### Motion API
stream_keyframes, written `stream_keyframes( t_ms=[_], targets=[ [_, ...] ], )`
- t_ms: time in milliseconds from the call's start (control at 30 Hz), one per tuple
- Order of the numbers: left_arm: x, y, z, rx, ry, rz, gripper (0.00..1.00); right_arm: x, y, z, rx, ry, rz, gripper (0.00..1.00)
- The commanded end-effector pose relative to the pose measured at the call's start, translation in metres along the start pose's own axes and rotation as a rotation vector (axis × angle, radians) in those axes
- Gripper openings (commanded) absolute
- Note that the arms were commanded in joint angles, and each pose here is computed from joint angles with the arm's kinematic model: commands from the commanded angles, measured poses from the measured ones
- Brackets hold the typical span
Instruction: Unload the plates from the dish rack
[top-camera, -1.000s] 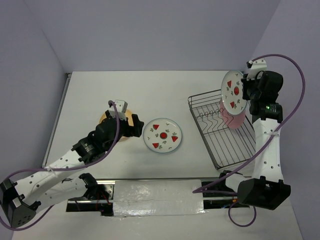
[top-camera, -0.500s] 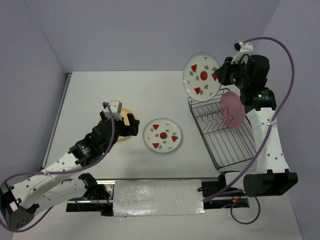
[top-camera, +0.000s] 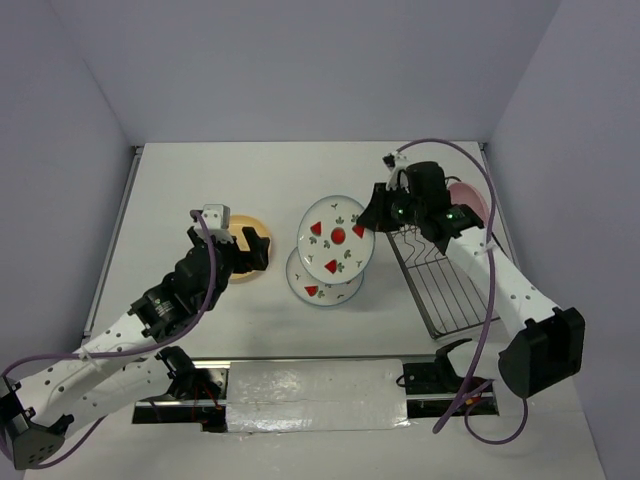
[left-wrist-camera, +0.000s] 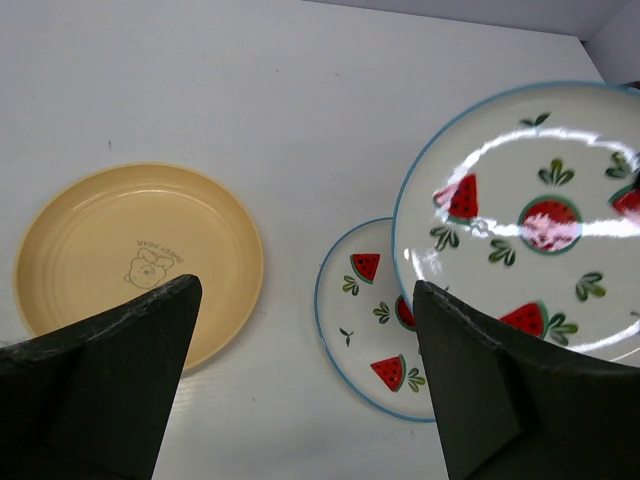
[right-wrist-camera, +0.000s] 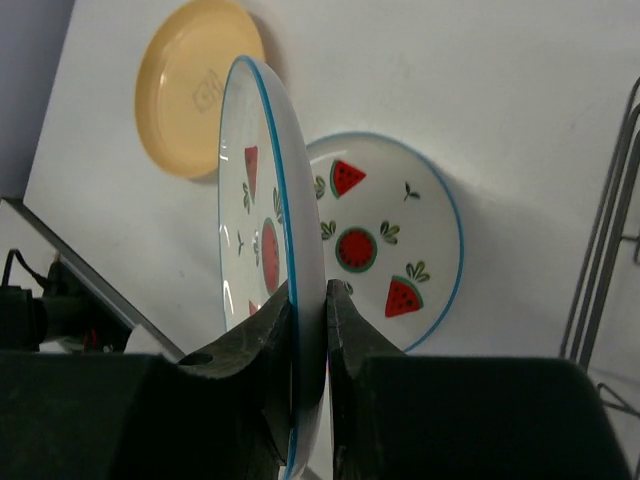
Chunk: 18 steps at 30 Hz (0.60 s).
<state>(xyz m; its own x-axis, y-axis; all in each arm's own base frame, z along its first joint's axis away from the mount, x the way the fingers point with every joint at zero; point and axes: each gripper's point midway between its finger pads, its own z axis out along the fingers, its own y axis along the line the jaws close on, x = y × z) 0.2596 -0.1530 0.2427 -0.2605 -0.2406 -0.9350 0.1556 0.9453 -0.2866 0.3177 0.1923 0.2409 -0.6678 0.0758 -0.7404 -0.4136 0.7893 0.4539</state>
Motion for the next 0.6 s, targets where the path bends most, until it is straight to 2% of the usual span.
stream_keyframes(
  t_ms=[0, 267, 567],
  targets=[
    [-0.009, 0.000, -0.001, -0.010, -0.038, -0.029, 0.99, -0.022, 0.031, -0.008, -0.102, -0.138, -0.006, 0.00],
    [-0.008, 0.002, 0.002, -0.025, -0.033, -0.020, 0.99, 0.023, 0.014, 0.018, -0.075, -0.074, 0.016, 0.00],
    [-0.005, -0.002, 0.004, -0.012, -0.023, -0.019, 0.99, 0.050, 0.007, 0.036, -0.118, -0.047, 0.029, 0.00]
  ],
)
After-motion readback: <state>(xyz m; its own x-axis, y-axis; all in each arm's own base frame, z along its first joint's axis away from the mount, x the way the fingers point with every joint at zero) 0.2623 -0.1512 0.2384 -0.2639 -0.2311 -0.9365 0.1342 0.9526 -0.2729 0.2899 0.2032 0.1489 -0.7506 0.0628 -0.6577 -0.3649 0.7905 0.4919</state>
